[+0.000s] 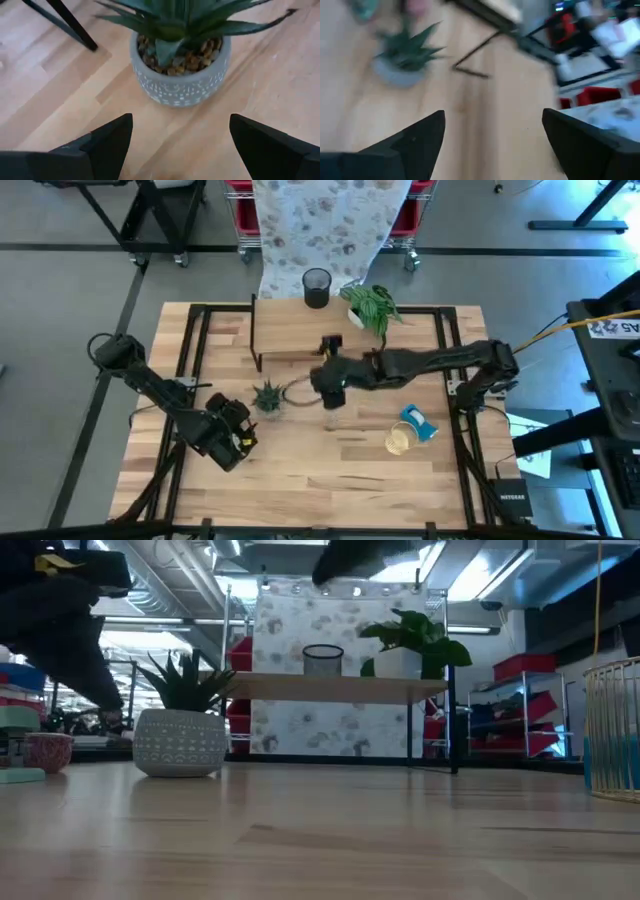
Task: Stock shelves
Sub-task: Remove the black pen holder on the shelf
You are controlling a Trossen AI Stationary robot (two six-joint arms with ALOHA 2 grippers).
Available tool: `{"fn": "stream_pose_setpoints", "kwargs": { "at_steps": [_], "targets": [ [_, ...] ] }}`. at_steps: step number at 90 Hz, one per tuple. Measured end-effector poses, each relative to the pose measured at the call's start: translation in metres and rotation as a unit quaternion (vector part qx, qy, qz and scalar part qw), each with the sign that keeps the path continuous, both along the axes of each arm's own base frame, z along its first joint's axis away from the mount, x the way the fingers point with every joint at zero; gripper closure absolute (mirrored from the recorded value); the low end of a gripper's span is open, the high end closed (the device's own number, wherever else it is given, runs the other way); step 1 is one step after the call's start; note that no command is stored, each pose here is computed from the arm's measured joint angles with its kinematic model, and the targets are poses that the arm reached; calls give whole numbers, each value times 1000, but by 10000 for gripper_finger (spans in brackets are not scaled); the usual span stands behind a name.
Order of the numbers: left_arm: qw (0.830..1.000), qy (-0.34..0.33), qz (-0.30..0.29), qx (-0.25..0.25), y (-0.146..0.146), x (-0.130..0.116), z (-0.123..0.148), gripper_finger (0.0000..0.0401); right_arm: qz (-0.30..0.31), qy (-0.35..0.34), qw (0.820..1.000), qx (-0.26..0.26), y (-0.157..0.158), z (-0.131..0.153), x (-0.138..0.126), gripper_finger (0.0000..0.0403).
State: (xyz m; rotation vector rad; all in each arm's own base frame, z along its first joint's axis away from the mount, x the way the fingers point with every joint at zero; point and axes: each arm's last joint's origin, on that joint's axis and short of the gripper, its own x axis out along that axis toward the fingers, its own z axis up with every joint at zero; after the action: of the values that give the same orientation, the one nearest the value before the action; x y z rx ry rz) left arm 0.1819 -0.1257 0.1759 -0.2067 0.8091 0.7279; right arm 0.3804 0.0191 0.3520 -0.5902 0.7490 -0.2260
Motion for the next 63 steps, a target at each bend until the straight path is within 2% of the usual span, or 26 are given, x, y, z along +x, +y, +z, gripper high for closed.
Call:
{"fn": "stream_pose_setpoints", "kwargs": {
  "at_steps": [14,25,33,46,63],
  "targets": [
    [1000,4,-6,5,0,0,0,87,-25,-45,999,-18,-50,42,3,84],
    [1000,3,-6,7,0,0,0,87,-47,-46,998,4,-104,54,1,84],
    [1000,3,-6,7,0,0,0,87,-64,-29,997,34,-143,46,-1,84],
    [1000,5,-12,11,0,0,0,87,-48,2,993,104,-188,19,1,84],
    [1000,6,-16,13,0,1,0,87,-74,11,991,114,-225,-7,7,84]
  ]
}}
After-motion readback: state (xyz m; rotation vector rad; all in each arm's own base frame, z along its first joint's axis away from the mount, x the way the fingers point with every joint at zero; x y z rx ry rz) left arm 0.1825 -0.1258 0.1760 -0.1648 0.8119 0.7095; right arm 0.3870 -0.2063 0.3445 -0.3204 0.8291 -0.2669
